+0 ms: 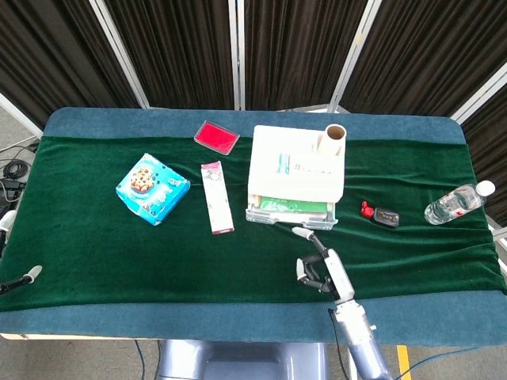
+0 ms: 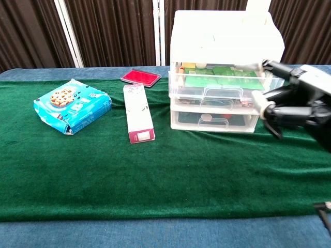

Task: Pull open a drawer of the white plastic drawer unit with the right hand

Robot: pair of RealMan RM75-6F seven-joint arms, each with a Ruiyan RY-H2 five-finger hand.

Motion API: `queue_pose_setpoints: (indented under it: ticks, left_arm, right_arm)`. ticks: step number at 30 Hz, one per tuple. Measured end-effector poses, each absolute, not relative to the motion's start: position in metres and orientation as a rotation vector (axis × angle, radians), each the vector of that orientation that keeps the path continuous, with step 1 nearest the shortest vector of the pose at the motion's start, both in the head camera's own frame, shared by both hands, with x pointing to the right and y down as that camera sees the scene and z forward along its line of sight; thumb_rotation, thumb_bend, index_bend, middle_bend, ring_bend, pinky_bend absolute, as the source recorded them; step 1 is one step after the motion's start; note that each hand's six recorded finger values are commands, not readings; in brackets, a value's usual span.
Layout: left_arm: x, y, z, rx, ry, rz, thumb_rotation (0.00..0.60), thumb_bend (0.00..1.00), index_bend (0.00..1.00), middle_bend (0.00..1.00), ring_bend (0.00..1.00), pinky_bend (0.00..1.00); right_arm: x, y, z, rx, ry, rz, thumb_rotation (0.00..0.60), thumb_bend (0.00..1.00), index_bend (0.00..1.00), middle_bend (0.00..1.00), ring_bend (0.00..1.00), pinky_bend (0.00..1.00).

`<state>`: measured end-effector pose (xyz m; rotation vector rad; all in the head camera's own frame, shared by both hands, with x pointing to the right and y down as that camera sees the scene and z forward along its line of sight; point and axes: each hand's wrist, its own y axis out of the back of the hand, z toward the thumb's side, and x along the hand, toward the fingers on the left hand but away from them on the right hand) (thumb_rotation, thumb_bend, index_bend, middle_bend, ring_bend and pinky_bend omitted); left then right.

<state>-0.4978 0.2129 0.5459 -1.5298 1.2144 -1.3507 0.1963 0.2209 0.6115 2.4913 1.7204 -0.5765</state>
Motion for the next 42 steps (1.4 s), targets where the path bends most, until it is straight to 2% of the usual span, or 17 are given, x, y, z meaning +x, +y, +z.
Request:
queue_pose_setpoints:
  ticks: [6, 13, 20, 23, 32, 42]
  left_arm:
    - [-0.496, 0.214, 0.547, -1.538, 1.209, -1.348, 0.6, 0.0, 0.0, 0.0, 0.0, 0.0]
    - [-0.495, 0.214, 0.547, -1.535, 1.203, -1.351, 0.6, 0.0, 0.0, 0.0, 0.0, 0.0]
    - [-0.495, 0.214, 0.548, -1.536, 1.197, -1.353, 0.6, 0.0, 0.0, 0.0, 0.0, 0.0]
    - [-0.495, 0.214, 0.549, -1.535, 1.199, -1.355, 0.6, 0.0, 0.0, 0.0, 0.0, 0.0]
    - [-0.495, 0.214, 0.549, -1.537, 1.197, -1.357, 0.6, 0.0, 0.0, 0.0, 0.0, 0.0]
    - [-0.496, 0.213, 0.55, -1.54, 1.199, -1.359, 0.6, 0.0, 0.0, 0.0, 0.0, 0.0]
  right_arm:
    - [0.205, 0.232, 0.596, 2.592, 1.721, -0.64, 0.6, 0.52, 0.26, 0.9, 0.94, 0.8]
    - [0.227, 0.226, 0.591, 2.714, 1.689, -0.96, 0.6, 0.52, 0.26, 0.9, 0.93, 0.79]
    - [0.238, 0.213, 0.593, 2.796, 1.612, -1.213, 0.6, 0.5, 0.26, 0.78, 0.83, 0.7]
    - [0.239, 0.207, 0.592, 2.84, 1.59, -1.314, 0.6, 0.5, 0.23, 0.76, 0.81, 0.69]
    - [0.237, 0.182, 0.582, 2.923, 1.6, -1.595, 0.6, 0.5, 0.21, 0.76, 0.81, 0.69]
    - [0.237, 0.168, 0.592, 2.82, 1.509, -1.821, 0.6, 0.5, 0.14, 0.79, 0.83, 0.7]
